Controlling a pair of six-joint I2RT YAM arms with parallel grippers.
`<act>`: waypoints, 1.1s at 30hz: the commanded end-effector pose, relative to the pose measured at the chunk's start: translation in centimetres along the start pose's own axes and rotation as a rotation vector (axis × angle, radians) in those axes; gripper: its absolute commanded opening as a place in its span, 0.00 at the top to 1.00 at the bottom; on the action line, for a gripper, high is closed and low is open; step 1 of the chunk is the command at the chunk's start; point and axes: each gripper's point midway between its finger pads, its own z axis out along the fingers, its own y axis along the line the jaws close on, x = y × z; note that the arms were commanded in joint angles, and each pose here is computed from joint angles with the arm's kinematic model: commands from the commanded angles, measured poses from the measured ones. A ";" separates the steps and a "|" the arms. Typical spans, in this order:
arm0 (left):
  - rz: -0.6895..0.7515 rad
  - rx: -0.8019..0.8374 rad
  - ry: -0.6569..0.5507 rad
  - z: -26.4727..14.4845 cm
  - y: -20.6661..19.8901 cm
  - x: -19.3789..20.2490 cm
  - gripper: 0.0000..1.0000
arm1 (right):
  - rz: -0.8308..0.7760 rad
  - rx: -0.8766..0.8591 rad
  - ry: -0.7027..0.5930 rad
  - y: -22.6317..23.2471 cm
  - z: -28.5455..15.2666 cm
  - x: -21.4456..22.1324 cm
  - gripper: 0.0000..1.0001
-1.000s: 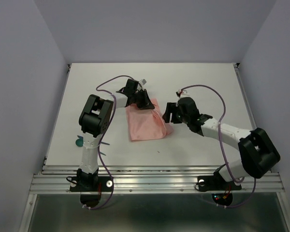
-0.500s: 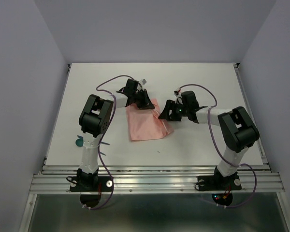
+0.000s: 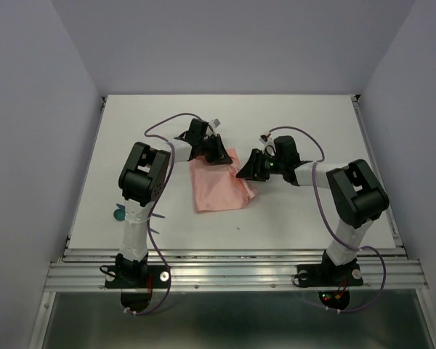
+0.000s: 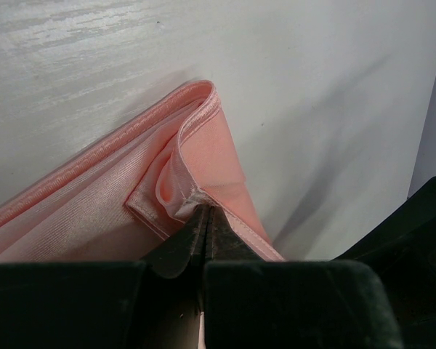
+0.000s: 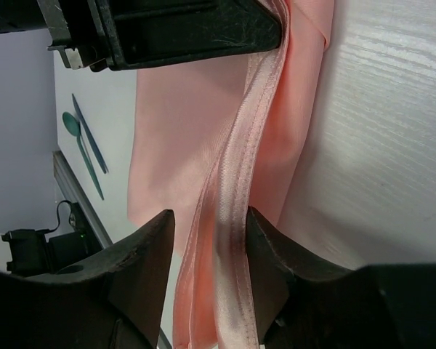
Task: Fold the napkin into a case and place the utensils inside
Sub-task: Fold the lower triangle-folded napkin at the center of the board.
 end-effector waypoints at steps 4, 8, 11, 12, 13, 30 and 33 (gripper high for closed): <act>-0.061 -0.249 0.133 0.9 7.9 5.3 0.95 | 0.007 0.008 -0.065 0.0 -0.2 -1.2 0.53; -0.061 -0.248 0.132 0.9 7.9 5.3 0.95 | 0.044 0.042 -0.088 -0.6 -0.2 -1.4 0.54; -0.061 -0.248 0.132 0.9 7.9 5.3 0.95 | 0.056 0.052 -0.095 -0.8 -0.2 -1.4 0.57; -0.061 -0.248 0.132 0.9 7.9 5.3 0.95 | 0.055 0.047 -0.101 -0.6 -0.3 -1.5 0.58; -0.061 -0.248 0.132 0.9 7.9 5.3 0.95 | 0.055 0.044 -0.102 -0.5 -0.3 -1.6 0.59; -0.057 -0.241 0.134 1.0 7.6 5.1 0.95 | 0.036 -0.006 -0.137 1.9 -1.5 -2.7 0.79; -0.057 -0.240 0.133 1.0 7.6 5.1 0.95 | 0.029 -0.014 -0.112 1.8 -1.3 -2.2 0.85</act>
